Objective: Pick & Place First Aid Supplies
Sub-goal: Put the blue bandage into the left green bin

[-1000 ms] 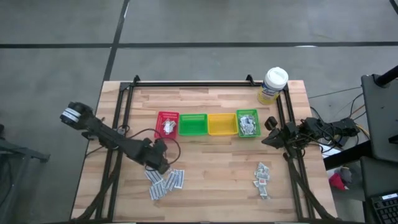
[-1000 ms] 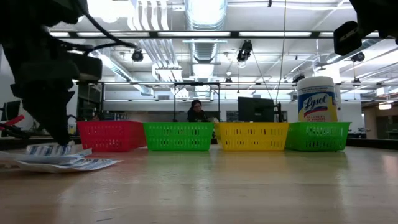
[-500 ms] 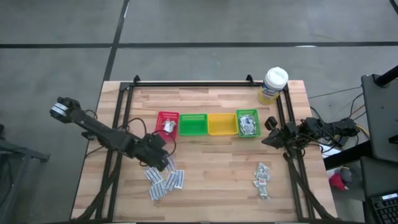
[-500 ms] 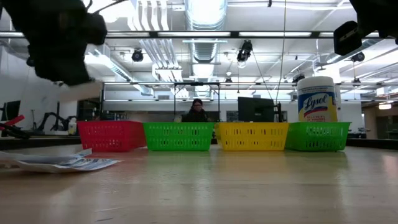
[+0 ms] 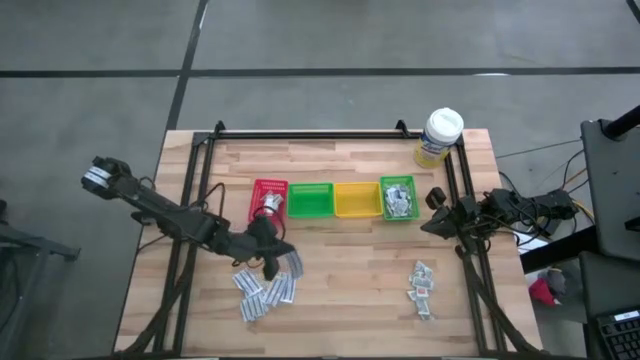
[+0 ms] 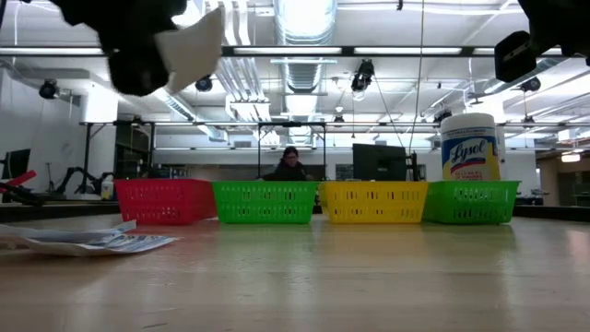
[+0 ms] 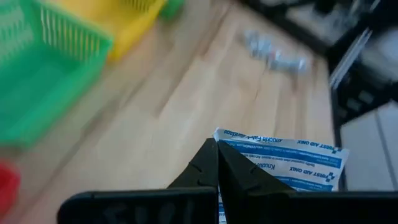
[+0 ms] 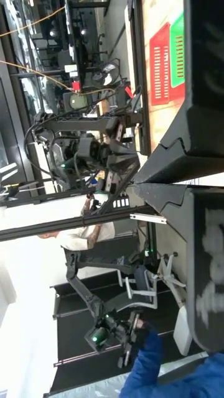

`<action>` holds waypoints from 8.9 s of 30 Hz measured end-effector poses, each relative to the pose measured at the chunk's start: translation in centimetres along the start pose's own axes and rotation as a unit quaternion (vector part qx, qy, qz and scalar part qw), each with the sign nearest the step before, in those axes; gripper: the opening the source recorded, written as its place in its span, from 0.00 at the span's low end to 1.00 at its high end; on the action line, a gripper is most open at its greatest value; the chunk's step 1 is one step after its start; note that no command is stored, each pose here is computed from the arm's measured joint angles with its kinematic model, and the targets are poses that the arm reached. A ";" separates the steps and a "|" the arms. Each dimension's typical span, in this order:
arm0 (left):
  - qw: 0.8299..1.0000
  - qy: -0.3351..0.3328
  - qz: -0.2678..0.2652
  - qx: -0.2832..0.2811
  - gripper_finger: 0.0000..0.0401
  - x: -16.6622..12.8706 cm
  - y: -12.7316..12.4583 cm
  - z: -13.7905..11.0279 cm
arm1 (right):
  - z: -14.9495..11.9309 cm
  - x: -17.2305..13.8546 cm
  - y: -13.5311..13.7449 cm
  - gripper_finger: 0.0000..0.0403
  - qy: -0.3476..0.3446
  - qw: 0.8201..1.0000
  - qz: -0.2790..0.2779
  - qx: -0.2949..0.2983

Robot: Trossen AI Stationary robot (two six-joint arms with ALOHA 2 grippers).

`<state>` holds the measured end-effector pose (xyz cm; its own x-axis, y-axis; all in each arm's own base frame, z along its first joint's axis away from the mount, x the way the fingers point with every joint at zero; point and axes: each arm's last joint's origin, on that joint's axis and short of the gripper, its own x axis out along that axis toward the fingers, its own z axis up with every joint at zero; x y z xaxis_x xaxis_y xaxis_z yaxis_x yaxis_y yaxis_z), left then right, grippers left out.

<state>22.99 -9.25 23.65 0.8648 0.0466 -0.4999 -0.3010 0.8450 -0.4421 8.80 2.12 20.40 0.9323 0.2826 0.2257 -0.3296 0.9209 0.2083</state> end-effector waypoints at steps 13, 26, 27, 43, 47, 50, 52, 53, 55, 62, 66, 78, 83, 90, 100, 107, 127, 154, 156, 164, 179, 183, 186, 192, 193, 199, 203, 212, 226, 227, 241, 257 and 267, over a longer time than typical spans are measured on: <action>0.957 -0.239 0.162 -0.010 0.00 1.0 2.5 4.9 | 0.0 0.0 0.0 0.02 0.000 1.000 0.000 -0.001; 0.915 -0.277 0.280 -0.091 0.00 5.3 7.6 6.3 | 0.0 0.0 0.0 0.02 0.000 1.000 0.000 -0.004; 0.913 -0.277 0.283 -0.099 0.00 5.7 7.9 6.3 | 0.0 0.0 0.0 0.02 0.000 1.000 0.000 -0.004; 0.912 -0.205 0.324 -0.148 0.00 12.0 9.3 5.7 | -0.3 0.0 -0.1 0.02 0.018 1.000 -0.004 0.014; 0.904 -0.173 0.358 -0.159 0.00 12.4 9.3 5.6 | -0.4 0.0 -0.1 0.02 0.019 1.000 -0.005 0.015; 0.897 -0.155 0.380 -0.167 0.00 12.4 9.3 5.6 | -0.4 0.0 -0.1 0.02 0.019 1.000 -0.005 0.014; 0.892 -0.145 0.394 -0.170 0.00 12.2 9.2 5.7 | -0.4 0.0 -0.1 0.02 0.019 1.000 -0.005 0.014; 0.889 -0.141 0.400 -0.172 0.00 12.2 9.2 5.8 | -0.4 0.0 -0.1 0.02 0.019 1.000 -0.005 0.014; 0.888 -0.131 0.405 -0.175 0.00 12.3 9.3 5.6 | -0.4 0.0 -0.1 0.02 0.019 1.000 -0.005 0.014; 0.886 -0.123 0.408 -0.185 0.00 12.9 9.7 5.2 | -0.4 0.0 -0.1 0.02 0.019 1.000 -0.004 0.016; 0.887 -0.119 0.405 -0.188 0.00 12.9 9.7 5.1 | -0.4 0.0 -0.1 0.02 0.019 1.000 -0.004 0.021; 0.888 -0.117 0.402 -0.189 0.00 13.0 9.7 5.1 | -0.4 0.0 -0.1 0.02 0.019 1.000 -0.002 0.021; 0.890 -0.112 0.404 -0.178 0.00 13.0 9.7 5.1 | -0.4 0.0 -0.1 0.02 0.019 1.000 -0.002 0.021; 0.897 -0.094 0.404 -0.152 0.07 13.0 9.7 5.1 | -0.4 0.0 -0.1 0.02 0.019 1.000 -0.002 0.021; 0.908 -0.073 0.394 -0.119 0.32 12.9 9.3 5.6 | -0.4 0.0 -0.1 0.02 0.018 1.000 -0.002 0.025; 0.956 0.009 0.286 -0.065 0.33 11.1 7.2 7.7 | -0.4 0.0 -0.1 0.02 0.019 1.000 -0.003 0.025; 0.971 0.185 0.087 -0.122 0.33 5.0 -1.6 3.1 | -0.4 0.0 -0.1 0.02 0.021 0.999 -0.003 0.025; 0.973 0.127 0.115 -0.156 0.33 4.2 -3.6 1.3 | -0.5 0.0 -0.1 0.02 0.023 0.999 -0.004 0.025; 0.973 0.109 0.126 -0.162 0.33 4.2 -3.5 1.4 | -0.5 0.0 -0.1 0.02 0.024 0.999 -0.004 0.023; 0.966 0.073 0.146 -0.203 0.33 4.1 -3.8 1.0 | -0.3 0.0 -0.1 0.02 0.017 1.000 -0.004 0.023; 0.922 0.178 0.308 -0.152 0.33 8.1 -7.1 -1.5 | -0.6 0.0 -0.1 0.02 0.028 0.998 -0.006 0.054; 0.906 0.199 0.352 -0.123 0.33 9.0 -9.5 -1.3 | -0.6 0.0 -0.1 0.02 0.028 0.998 -0.005 0.056; 0.901 0.217 0.358 -0.115 0.33 10.2 -10.9 -1.8 | -0.6 0.0 -0.1 0.02 0.028 0.998 -0.005 0.056; 0.866 0.250 0.414 -0.127 0.33 12.1 -11.4 -4.1 | -0.6 0.0 -0.1 0.02 0.029 0.997 -0.006 0.077; 0.863 0.250 0.420 -0.129 0.33 12.2 -11.5 -4.5 | -0.6 0.0 -0.1 0.02 0.029 0.996 -0.006 0.080; 0.860 0.239 0.427 -0.146 0.33 12.2 -11.9 -5.3 | -0.6 0.0 -0.1 0.02 0.030 0.996 -0.006 0.078; 0.859 0.236 0.429 -0.150 0.33 12.2 -11.9 -5.3 | -0.6 0.0 -0.1 0.02 0.030 0.997 -0.006 0.077; 0.855 0.243 0.429 -0.162 0.33 12.2 -11.9 -5.5 | -0.6 0.0 -0.1 0.02 0.031 0.998 -0.006 0.056; 0.843 0.265 0.433 -0.180 0.33 12.0 -12.0 -5.9 | -0.6 0.0 -0.1 0.02 0.031 0.998 -0.005 0.052; 0.841 0.265 0.435 -0.181 0.33 12.0 -11.9 -5.9 | -0.6 0.0 -0.1 0.02 0.031 0.998 -0.005 0.052; 0.820 0.284 0.459 -0.189 0.33 12.0 -11.0 -7.0 | -0.6 0.0 -0.1 0.02 0.031 0.998 -0.005 0.049; 0.830 0.273 0.452 -0.179 0.33 12.1 -11.1 -6.7 | -0.6 0.0 -0.1 0.02 0.031 0.998 -0.006 0.050; 0.835 0.271 0.442 -0.186 0.33 12.3 -11.2 -6.7 | -0.6 0.0 -0.1 0.02 0.031 0.998 -0.006 0.050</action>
<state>34.30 -21.71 17.46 -0.0398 0.2317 -0.9720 -0.9162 0.3797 0.1280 8.93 2.17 19.77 0.9424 0.2913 0.1644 -0.3294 0.8937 0.3047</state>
